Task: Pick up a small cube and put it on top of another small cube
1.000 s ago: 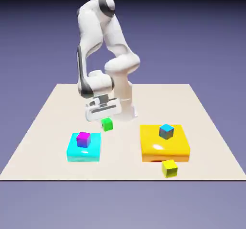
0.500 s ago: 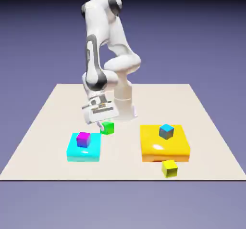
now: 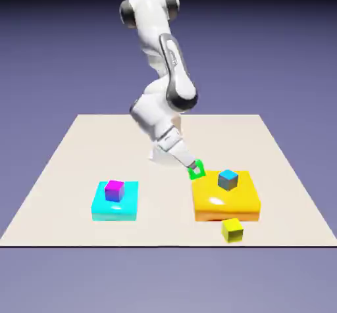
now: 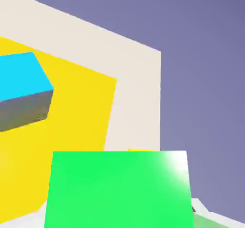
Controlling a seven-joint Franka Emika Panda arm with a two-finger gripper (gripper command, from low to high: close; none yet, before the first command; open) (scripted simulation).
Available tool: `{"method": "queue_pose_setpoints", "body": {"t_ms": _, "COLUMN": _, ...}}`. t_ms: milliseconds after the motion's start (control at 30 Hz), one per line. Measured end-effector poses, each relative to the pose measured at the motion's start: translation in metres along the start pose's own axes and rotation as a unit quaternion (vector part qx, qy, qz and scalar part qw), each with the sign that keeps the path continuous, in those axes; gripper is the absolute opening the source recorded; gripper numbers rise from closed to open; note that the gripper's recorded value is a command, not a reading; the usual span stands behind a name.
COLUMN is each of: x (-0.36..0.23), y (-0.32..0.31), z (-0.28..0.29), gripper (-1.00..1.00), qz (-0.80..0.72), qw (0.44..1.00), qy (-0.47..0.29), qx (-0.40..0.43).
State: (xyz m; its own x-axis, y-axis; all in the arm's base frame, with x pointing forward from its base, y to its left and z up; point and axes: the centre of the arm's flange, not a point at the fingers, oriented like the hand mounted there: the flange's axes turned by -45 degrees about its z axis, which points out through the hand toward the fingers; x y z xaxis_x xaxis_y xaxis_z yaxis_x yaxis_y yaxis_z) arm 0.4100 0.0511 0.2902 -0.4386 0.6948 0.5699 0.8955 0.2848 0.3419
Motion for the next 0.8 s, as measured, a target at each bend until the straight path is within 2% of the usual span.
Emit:
{"method": "queue_pose_setpoints", "body": {"t_ms": 233, "x": 0.062, "y": 0.024, "z": 0.036, "gripper": -1.0, "qz": -0.132, "qw": 0.978, "qy": 0.009, "qx": 0.163}}
{"method": "queue_pose_setpoints", "body": {"t_ms": 467, "x": 0.117, "y": 0.028, "z": 0.067, "gripper": -1.0, "qz": -0.238, "qw": 0.913, "qy": -0.029, "qx": 0.33}}
{"method": "queue_pose_setpoints", "body": {"t_ms": 600, "x": 0.099, "y": -0.008, "z": 0.122, "gripper": -1.0, "qz": -0.244, "qw": 0.909, "qy": -0.03, "qx": 0.336}}
{"method": "queue_pose_setpoints", "body": {"t_ms": 633, "x": 0.102, "y": -0.01, "z": 0.125, "gripper": 1.0, "qz": -0.247, "qw": 0.908, "qy": -0.029, "qx": 0.338}}
{"method": "queue_pose_setpoints", "body": {"t_ms": 700, "x": 0.108, "y": -0.011, "z": 0.129, "gripper": 1.0, "qz": -0.254, "qw": 0.905, "qy": -0.026, "qx": 0.34}}
{"method": "queue_pose_setpoints", "body": {"t_ms": 800, "x": 0.114, "y": 0.02, "z": 0.082, "gripper": 1.0, "qz": -0.241, "qw": 0.911, "qy": -0.028, "qx": 0.333}}
